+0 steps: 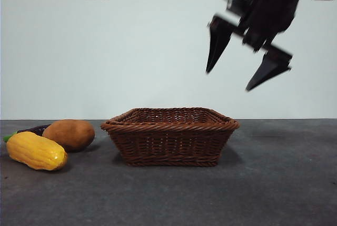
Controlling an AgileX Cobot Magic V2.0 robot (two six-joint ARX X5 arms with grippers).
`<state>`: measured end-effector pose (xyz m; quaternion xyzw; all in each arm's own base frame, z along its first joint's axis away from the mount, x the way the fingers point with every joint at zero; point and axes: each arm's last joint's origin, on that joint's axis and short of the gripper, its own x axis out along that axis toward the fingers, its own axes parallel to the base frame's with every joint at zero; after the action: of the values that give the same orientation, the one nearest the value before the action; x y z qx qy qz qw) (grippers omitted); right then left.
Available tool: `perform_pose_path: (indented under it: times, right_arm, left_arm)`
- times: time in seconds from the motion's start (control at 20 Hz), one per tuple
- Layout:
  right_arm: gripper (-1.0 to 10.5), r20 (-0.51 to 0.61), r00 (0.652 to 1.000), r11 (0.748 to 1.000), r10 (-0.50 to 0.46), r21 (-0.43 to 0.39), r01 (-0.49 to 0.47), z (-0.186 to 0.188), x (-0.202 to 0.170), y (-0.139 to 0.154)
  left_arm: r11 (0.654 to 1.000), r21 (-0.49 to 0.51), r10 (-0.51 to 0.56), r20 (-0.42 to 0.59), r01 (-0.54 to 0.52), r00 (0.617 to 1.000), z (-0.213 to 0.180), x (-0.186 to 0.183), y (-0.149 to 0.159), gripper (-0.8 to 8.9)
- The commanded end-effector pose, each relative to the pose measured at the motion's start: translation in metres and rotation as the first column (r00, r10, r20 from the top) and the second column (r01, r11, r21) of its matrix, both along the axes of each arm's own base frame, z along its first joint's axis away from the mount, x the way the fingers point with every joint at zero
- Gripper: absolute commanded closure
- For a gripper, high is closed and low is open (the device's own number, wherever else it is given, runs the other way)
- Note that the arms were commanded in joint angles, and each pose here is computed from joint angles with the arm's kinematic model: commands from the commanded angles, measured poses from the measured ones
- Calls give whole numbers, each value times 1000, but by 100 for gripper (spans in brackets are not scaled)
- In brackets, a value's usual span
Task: Help me put the vegetables on the table into the basket
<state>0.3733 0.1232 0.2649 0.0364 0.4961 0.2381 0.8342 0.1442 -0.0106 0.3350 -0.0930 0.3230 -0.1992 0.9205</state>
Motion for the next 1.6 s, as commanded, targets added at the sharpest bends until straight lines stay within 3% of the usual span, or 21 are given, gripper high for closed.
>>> perform_pose_path:
  times: [0.05,0.4,0.75,1.0,1.1,1.3,1.45,1.6]
  right_arm:
    - [392,-34,999,1000,-10,-16,9,-22,15,11]
    - [425,-139,990,996,1,-86,-13,-77,29,30]
    - [950,-139,990,995,7,-100,-22,-90,29,45]
    - [958,-134,991,996,-21,-84,10,-83,28,44]
    - [958,-76,997,998,-18,-60,13,-58,23,42]
    - [958,155,988,1000,-10,23,6,34,-8,29]
    - [958,344,939,998,5,64,-29,104,-52,11]
    - [958,456,890,996,23,69,-61,149,-97,-7]
  left_arm:
    - [1000,0,5,4,-5,1000,1,1,0,146]
    - [1000,2,7,-12,-7,1000,-1,5,0,146]
    - [1000,1,7,-35,-7,999,-4,10,0,146]
    - [1000,0,30,-58,-30,998,-6,12,1,149]
    - [997,17,73,-99,-71,992,-10,15,2,149]
    - [994,-10,105,-211,-109,972,-24,34,2,149]
    - [990,-7,131,-331,-141,934,-43,58,-6,154]
    - [979,40,198,-408,-199,891,-65,85,-20,154]
